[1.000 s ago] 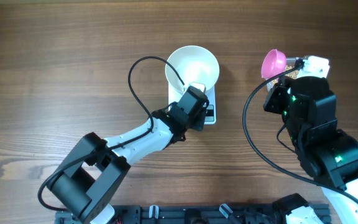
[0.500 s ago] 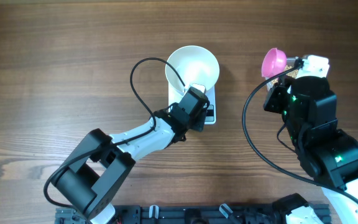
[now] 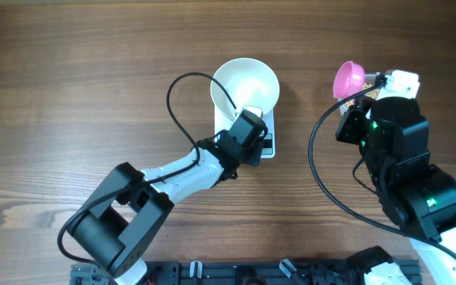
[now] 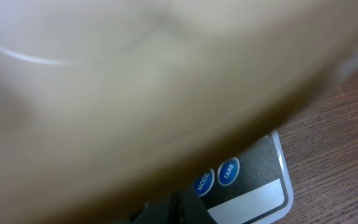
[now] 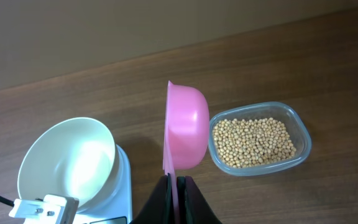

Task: Scoop item into bowl and weigh 150g on scale

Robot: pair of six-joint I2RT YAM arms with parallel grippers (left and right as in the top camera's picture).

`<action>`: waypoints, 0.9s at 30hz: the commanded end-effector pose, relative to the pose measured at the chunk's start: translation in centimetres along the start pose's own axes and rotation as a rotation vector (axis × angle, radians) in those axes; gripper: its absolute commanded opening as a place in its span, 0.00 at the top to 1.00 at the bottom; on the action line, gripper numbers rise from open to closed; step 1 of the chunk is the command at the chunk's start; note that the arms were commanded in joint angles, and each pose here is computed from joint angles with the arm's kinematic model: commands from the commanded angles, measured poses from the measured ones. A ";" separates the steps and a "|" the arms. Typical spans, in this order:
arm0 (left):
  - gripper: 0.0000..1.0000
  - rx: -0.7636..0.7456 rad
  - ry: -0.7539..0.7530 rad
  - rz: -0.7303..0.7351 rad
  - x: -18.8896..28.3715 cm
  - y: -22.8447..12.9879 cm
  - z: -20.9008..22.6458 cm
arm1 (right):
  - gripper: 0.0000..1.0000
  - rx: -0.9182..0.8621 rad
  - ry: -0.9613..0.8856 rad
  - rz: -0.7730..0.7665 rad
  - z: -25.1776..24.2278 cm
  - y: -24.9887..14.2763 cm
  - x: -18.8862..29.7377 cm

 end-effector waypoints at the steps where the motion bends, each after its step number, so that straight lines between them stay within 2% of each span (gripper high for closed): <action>1: 0.96 -0.004 0.048 0.103 -1.8 -2.7 0.9 | 0.96 0.004 -0.004 -0.039 0.1 1.2 0.5; 10: 0.96 -0.002 0.039 0.074 -1.0 -1.9 0.7 | 0.96 0.007 -0.001 -0.045 0.1 1.3 0.5; 17: 0.96 0.027 -0.063 -0.228 6.1 4.5 -0.8 | 0.96 0.008 -0.002 -0.045 0.1 1.3 0.5; 20: 0.96 0.029 -0.082 -0.285 8.3 5.5 -0.9 | 0.96 0.008 -0.001 -0.046 0.1 1.3 0.5; 27: 0.96 0.018 -0.044 -0.173 7.6 3.5 -0.3 | 0.96 0.007 -0.001 -0.046 0.1 1.3 0.5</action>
Point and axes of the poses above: each gripper's point midway between its finger pads, its own x axis back along the fingers, its own z axis along the line the jaws close on, y = z × x, the point moved 7 cm from there along x, back along the fingers, and after that the axes turned 5 degrees about -x, right-handed, at the moved point
